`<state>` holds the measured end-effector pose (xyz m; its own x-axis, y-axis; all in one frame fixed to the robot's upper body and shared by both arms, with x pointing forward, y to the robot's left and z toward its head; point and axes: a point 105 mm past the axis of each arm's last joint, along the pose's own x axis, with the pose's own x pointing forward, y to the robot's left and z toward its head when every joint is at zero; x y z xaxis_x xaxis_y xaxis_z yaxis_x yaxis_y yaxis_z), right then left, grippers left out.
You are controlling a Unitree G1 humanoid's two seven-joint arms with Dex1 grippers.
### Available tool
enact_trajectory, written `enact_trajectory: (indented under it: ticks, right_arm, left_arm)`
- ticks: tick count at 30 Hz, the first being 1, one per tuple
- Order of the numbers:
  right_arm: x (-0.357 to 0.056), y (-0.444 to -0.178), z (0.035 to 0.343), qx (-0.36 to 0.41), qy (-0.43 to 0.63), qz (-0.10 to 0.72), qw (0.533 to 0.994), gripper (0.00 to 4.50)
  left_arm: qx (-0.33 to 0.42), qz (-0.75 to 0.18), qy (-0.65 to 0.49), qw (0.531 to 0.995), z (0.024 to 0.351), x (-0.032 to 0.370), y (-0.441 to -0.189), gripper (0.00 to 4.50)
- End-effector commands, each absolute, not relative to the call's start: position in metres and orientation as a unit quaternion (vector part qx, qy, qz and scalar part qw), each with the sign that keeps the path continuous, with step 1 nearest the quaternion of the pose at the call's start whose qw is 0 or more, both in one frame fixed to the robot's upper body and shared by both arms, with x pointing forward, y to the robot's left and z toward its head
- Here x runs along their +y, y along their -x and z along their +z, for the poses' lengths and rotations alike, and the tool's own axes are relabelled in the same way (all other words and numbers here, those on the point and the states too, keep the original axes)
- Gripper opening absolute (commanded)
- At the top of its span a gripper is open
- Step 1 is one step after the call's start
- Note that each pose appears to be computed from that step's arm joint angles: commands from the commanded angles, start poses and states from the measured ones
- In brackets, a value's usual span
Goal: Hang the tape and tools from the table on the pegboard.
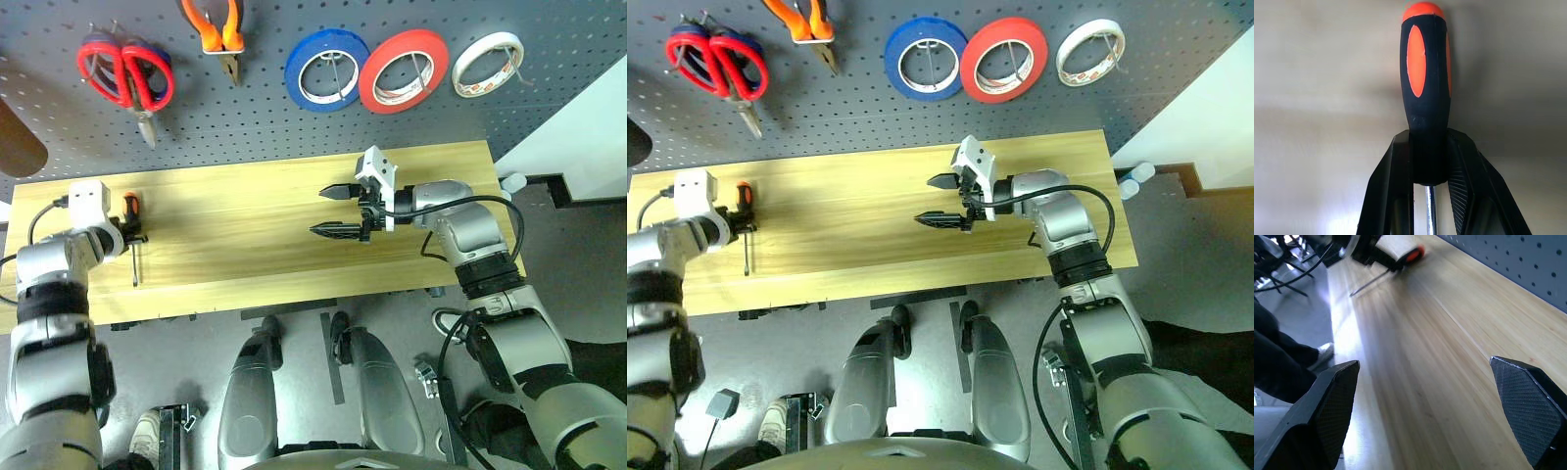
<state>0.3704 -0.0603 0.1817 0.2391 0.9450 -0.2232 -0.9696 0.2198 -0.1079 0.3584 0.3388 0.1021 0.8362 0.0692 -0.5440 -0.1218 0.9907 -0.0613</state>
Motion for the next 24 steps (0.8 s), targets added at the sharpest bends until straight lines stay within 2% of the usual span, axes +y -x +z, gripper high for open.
enact_trajectory:
  ticks: [1, 4, 8, 13, 20, 24]
  right_arm:
    - [-0.063, -0.365, 0.196, 0.032, 0.109, 0.636, 0.763, 4.50]
    - [-0.066, -0.366, 0.199, 0.030, 0.112, 0.637, 0.762, 4.50]
    - [-0.068, -0.368, 0.206, 0.019, 0.112, 0.639, 0.761, 4.50]
    - [-0.068, -0.367, 0.221, -0.003, 0.090, 0.648, 0.756, 4.50]
    - [-0.067, -0.358, 0.233, -0.031, 0.071, 0.674, 0.735, 4.50]
    - [-0.064, -0.357, 0.242, -0.045, 0.068, 0.677, 0.731, 4.50]
  left_arm:
    - [0.293, 0.031, 0.052, 0.954, 0.111, 0.323, -0.335, 0.56]
    - [0.284, 0.012, 0.035, 0.958, 0.118, 0.309, -0.316, 0.56]
    - [0.235, -0.025, 0.004, 0.972, 0.134, 0.286, -0.299, 0.56]
    - [0.106, -0.066, -0.003, 0.992, 0.176, 0.270, -0.293, 0.56]
    - [0.005, -0.072, -0.059, 0.996, 0.212, 0.268, -0.289, 0.56]
    - [-0.085, -0.108, -0.027, 0.990, 0.240, 0.259, -0.281, 0.56]
